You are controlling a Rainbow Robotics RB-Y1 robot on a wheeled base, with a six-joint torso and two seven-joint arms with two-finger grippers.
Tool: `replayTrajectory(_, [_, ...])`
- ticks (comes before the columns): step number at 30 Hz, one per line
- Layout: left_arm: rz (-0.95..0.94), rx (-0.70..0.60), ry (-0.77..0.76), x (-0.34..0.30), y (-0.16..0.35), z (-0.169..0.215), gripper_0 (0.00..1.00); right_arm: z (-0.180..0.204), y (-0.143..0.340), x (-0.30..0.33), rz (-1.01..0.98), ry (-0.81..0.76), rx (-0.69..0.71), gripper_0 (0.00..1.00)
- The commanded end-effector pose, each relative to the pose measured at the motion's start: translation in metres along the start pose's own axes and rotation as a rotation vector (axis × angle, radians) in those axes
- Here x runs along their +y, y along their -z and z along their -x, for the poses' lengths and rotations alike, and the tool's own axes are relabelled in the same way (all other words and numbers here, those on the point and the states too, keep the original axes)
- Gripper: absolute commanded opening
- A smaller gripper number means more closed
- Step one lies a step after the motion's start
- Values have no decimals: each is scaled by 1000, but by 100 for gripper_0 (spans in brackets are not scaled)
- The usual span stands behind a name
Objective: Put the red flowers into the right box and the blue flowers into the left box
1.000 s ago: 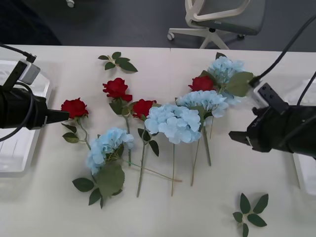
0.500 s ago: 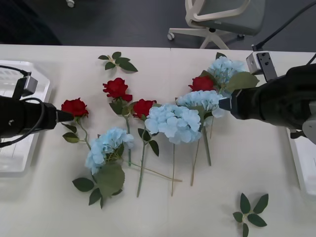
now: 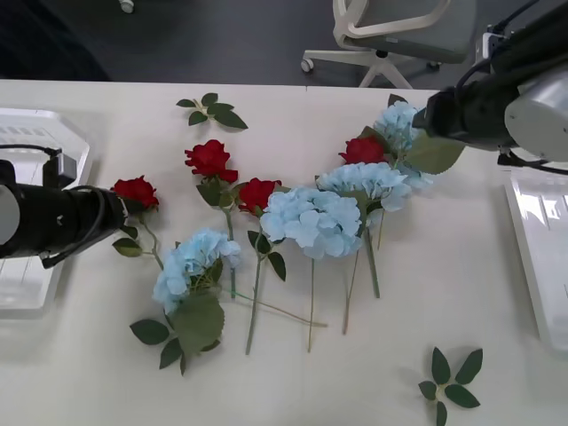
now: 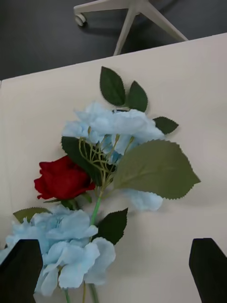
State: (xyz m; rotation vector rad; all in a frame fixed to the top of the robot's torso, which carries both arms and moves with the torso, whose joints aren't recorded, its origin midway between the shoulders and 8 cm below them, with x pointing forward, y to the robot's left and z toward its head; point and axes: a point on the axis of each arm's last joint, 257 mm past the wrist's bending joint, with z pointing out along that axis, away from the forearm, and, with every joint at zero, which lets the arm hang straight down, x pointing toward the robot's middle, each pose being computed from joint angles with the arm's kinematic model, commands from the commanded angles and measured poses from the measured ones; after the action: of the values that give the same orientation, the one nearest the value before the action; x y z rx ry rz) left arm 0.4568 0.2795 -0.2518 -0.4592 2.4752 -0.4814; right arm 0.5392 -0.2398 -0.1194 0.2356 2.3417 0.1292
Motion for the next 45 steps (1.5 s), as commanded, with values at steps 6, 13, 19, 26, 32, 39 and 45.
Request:
replayTrajectory(6, [105, -19, -105, -9, -15, 7, 100, 24, -22, -3, -103, -202, 85, 92])
replayTrajectory(13, [186, -18, -157, -10, -32, 12, 100, 16, -12, -4, -176, -256, 237, 92])
replayTrajectory(19, [209, -18, -165, -11, -51, 20, 100, 11, -1, 1, -185, -278, 323, 92])
replayTrajectory(26, [224, -11, -149, 2, -71, 20, 100, 4, -13, 2, -229, -262, 354, 92])
replayTrajectory(32, [237, 19, -141, 12, -78, 11, 100, -5, -23, 9, -242, -182, 369, 92])
replayTrajectory(39, [225, 25, -149, 16, -101, 1, 100, -16, -35, 20, -240, -152, 390, 92])
replayTrajectory(45, [207, 30, -150, 11, -108, -4, 100, -24, -56, 32, -233, -164, 395, 92])
